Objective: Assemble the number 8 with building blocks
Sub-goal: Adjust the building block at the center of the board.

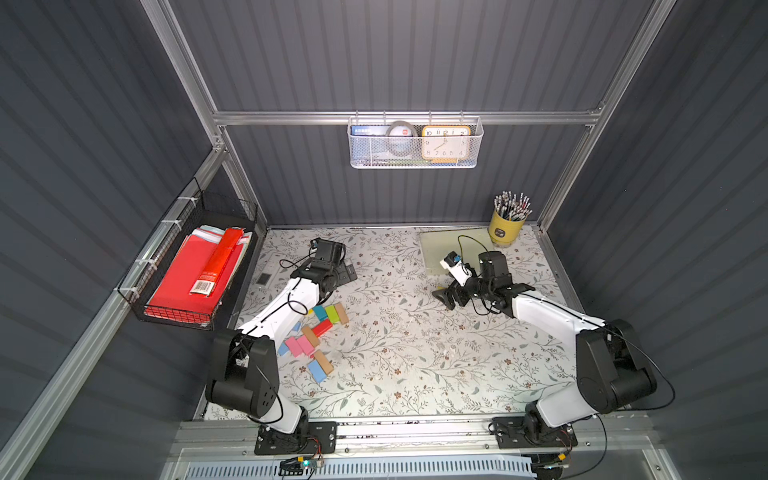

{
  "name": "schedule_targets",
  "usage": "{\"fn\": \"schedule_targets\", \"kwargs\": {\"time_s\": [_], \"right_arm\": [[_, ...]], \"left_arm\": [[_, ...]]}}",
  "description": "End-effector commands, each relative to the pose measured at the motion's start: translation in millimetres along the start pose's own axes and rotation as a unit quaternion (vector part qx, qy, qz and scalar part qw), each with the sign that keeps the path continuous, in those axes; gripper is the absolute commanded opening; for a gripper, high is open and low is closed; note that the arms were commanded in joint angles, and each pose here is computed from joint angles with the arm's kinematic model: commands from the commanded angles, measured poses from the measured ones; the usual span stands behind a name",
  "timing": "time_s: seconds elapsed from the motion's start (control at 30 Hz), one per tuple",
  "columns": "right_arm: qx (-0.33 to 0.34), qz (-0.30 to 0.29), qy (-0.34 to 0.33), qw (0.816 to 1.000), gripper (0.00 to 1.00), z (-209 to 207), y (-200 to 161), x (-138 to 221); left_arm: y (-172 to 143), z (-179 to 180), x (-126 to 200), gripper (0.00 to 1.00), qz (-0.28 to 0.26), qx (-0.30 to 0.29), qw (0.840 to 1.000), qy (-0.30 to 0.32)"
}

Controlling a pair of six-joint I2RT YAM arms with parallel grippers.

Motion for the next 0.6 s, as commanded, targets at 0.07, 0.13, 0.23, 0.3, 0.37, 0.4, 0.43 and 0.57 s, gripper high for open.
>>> {"fn": "schedule_targets", "kwargs": {"time_s": [0.07, 0.13, 0.23, 0.3, 0.37, 0.4, 0.43, 0.57], "right_arm": [[-0.306, 0.05, -0.07, 0.948, 0.99, -6.3, -43.0, -0.6], [-0.349, 0.066, -0.084, 0.931, 0.99, -5.6, -58.8, 0.1], [-0.383, 0.077, -0.066, 0.918, 0.99, -1.3, -67.9, -4.7], [-0.401, 0.078, -0.057, 0.911, 0.99, -0.8, -70.2, -9.7], [-0.409, 0.082, -0.051, 0.908, 0.99, -1.6, -71.9, -16.1], [-0.413, 0.084, -0.052, 0.905, 0.99, -2.8, -72.8, -18.8], [-0.414, 0.086, -0.052, 0.905, 0.99, -3.9, -73.4, -21.7], [-0.42, 0.093, -0.058, 0.901, 0.99, -8.5, -77.5, -30.9]], "left_arm": [[1.9, 3.6, 7.2, 0.99, -0.007, -0.019, 1.0, -0.001], [3.0, 3.6, 10.2, 0.99, -0.017, -0.029, 0.999, -0.007], [4.4, 3.1, 14.9, 0.99, -0.032, -0.039, 0.999, -0.02], [4.5, 3.4, 18.1, 1.0, -0.041, -0.041, 0.998, -0.029], [3.6, 4.2, 20.9, 0.99, -0.048, -0.041, 0.997, -0.036], [3.9, 4.3, 22.7, 1.0, -0.051, -0.04, 0.997, -0.039], [4.0, 4.5, 24.0, 0.99, -0.053, -0.041, 0.997, -0.04], [2.7, 6.0, 25.4, 0.99, -0.054, -0.042, 0.997, -0.04]]}}
Point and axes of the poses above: each gripper's point midway between its finger pads, its own x axis back along the fingers, its own z axis along the line the jaws close on, y = z × x, the point moved 7 cm from there along x, back along the fingers, and after that the axes turned 3 degrees about x, right-handed, at the moved point
